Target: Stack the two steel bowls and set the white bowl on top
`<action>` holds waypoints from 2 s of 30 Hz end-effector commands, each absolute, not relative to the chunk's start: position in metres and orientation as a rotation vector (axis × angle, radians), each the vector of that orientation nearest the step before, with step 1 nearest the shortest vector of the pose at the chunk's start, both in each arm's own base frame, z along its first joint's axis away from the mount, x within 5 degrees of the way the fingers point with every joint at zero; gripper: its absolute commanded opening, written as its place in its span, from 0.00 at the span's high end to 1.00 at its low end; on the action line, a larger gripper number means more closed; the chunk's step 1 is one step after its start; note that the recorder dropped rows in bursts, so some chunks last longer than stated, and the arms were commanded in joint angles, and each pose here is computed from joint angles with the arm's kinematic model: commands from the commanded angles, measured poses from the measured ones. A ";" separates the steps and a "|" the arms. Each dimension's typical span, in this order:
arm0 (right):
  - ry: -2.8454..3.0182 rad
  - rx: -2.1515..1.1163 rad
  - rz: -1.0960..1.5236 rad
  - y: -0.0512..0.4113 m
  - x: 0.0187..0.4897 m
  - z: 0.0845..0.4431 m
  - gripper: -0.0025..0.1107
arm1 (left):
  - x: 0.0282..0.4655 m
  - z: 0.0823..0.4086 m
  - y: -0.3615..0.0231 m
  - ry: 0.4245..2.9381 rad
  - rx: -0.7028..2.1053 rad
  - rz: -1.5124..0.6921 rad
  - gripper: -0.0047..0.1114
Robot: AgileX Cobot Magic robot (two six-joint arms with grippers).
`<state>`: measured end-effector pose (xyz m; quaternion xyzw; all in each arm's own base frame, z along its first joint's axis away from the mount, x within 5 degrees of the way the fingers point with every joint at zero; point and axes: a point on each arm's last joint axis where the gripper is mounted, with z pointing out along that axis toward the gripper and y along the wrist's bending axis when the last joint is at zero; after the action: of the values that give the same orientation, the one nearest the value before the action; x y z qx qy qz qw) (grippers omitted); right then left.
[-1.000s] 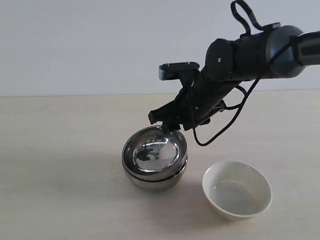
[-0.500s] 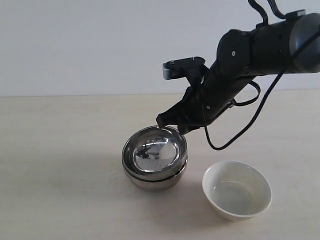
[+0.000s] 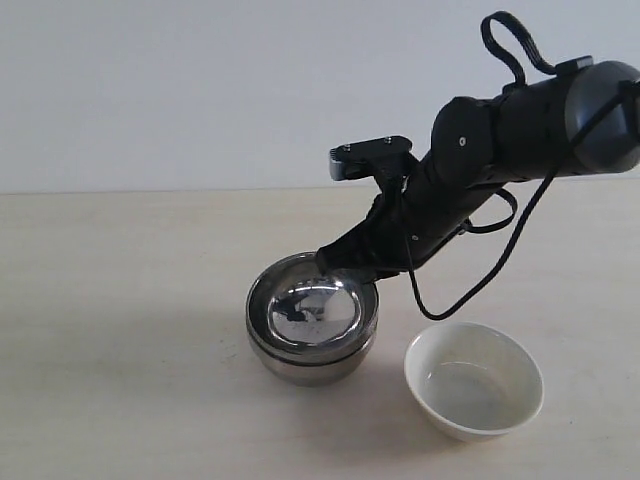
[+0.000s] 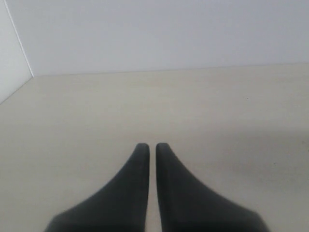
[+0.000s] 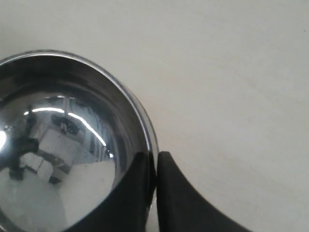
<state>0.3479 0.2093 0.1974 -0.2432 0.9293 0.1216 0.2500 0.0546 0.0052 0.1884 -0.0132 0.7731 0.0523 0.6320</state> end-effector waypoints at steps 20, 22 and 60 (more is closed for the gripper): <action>2.564 -0.643 0.360 0.210 0.345 0.199 0.97 | 0.054 0.187 0.005 1.769 -0.042 0.109 0.92; 2.563 -0.643 0.360 0.210 0.345 0.199 0.92 | 0.054 0.187 0.005 1.769 -0.042 0.109 0.92; 2.533 -0.670 0.343 0.204 0.336 0.192 0.98 | 0.054 0.187 0.005 1.769 -0.042 0.109 0.92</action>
<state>0.3371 0.2041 0.1925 -0.2440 0.9286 0.1262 0.2494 0.0546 0.0052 0.1884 -0.0132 0.7731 0.0523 0.6320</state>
